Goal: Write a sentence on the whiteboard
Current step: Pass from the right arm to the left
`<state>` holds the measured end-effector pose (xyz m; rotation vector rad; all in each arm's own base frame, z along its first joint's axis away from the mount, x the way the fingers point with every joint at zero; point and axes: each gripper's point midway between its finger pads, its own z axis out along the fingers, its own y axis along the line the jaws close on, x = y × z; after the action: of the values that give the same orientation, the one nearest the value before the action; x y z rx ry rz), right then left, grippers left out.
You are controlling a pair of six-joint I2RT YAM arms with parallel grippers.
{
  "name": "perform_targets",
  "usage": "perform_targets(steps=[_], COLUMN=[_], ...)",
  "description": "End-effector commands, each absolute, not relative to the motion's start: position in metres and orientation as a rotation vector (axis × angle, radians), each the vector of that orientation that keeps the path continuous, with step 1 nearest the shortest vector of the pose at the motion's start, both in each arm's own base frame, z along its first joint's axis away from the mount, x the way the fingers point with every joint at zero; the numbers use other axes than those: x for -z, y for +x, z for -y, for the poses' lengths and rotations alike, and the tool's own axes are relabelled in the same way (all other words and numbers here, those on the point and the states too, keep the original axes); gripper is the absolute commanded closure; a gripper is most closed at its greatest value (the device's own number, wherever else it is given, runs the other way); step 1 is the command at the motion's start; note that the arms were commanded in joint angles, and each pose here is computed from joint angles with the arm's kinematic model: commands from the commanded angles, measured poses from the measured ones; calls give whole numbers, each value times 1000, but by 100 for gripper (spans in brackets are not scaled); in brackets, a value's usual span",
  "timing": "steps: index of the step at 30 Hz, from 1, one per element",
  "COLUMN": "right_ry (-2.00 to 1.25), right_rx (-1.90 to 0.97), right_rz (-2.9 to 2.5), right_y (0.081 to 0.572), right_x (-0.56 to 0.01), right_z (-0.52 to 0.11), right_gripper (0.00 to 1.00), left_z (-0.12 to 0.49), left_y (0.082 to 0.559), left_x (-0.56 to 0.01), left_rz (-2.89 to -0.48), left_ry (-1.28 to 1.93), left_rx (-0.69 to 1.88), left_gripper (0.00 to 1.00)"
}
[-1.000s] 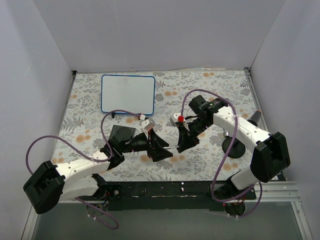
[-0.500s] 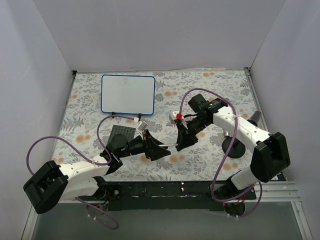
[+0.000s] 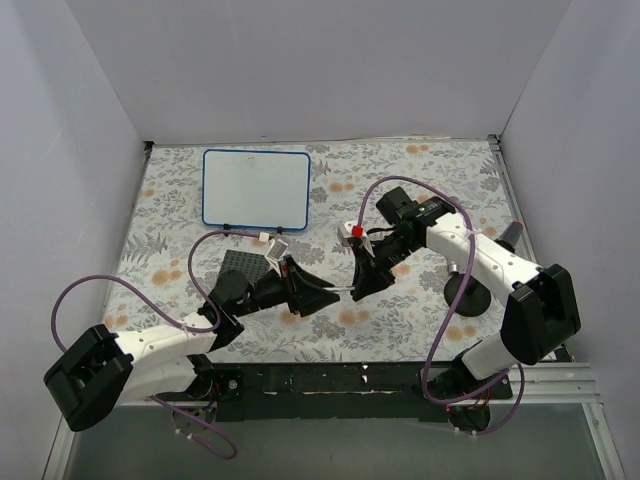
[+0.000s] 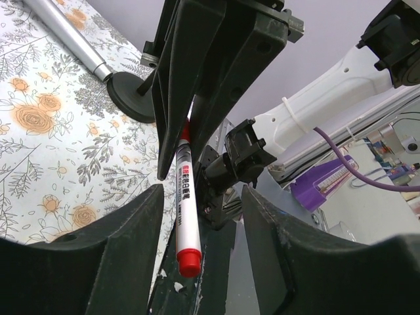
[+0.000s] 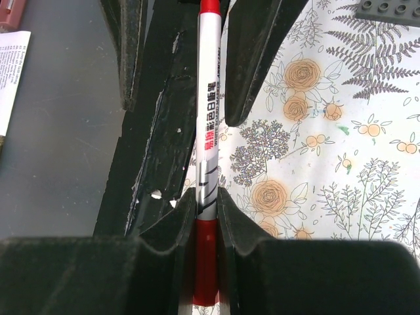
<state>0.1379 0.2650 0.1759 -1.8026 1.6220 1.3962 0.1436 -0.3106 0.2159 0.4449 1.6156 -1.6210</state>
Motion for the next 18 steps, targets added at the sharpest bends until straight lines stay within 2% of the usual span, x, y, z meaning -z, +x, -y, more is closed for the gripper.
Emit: perform_targets(steps=[1,7,18], right_ry=[-1798,-1798,-1786], right_rx=[-1418,-1414,-1434], right_rz=[-1616,-1633,-1624], right_y=[137,138,139], right_x=[-176,-171,-174], right_z=[-269,-268,-271], right_gripper=[99,99,99], left_z=[313,317,313], left_y=[147,151,151], left_x=[-226,-226,-224], left_rz=[-1575,-1602,-1593], left_ry=[457,473,437], left_rx=[1608,1587,1592], left_gripper=[53,60,60])
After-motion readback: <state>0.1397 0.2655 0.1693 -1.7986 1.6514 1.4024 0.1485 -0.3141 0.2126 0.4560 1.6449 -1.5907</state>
